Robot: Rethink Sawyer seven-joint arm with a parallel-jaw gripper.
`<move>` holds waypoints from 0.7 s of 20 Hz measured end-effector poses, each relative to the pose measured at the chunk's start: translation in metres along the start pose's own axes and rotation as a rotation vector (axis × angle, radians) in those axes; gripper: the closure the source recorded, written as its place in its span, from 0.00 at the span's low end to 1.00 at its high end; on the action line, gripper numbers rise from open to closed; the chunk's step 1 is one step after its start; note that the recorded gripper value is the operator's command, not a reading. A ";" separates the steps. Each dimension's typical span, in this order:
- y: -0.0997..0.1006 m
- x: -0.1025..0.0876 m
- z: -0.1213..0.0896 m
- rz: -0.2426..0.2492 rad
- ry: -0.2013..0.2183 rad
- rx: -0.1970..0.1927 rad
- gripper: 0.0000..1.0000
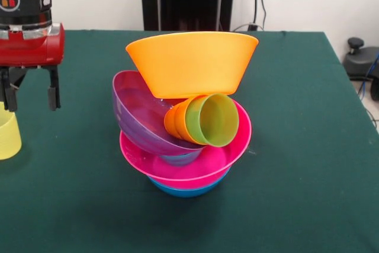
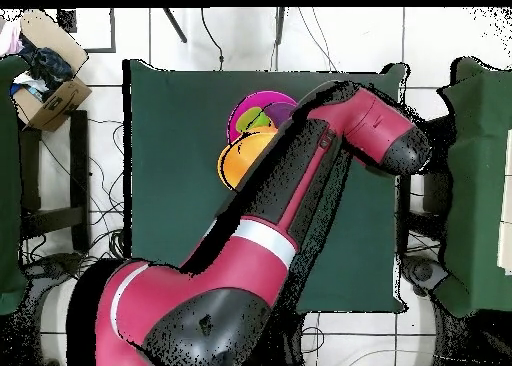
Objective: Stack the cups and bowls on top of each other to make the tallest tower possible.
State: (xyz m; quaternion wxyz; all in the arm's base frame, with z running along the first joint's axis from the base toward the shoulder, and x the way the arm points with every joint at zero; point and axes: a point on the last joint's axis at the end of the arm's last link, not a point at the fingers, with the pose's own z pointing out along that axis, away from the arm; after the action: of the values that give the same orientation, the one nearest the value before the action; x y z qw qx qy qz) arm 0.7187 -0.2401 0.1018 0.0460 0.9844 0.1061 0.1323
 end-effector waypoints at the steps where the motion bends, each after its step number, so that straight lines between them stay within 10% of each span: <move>1: 0.001 -0.002 0.003 0.001 -0.002 -0.003 0.00; 14: 0.015 -0.021 0.029 0.009 -0.025 -0.034 0.00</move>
State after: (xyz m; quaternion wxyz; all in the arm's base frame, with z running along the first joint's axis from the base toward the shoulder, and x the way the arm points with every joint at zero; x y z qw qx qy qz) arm 0.7101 -0.2611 0.0707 0.0633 0.9855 0.0991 0.1221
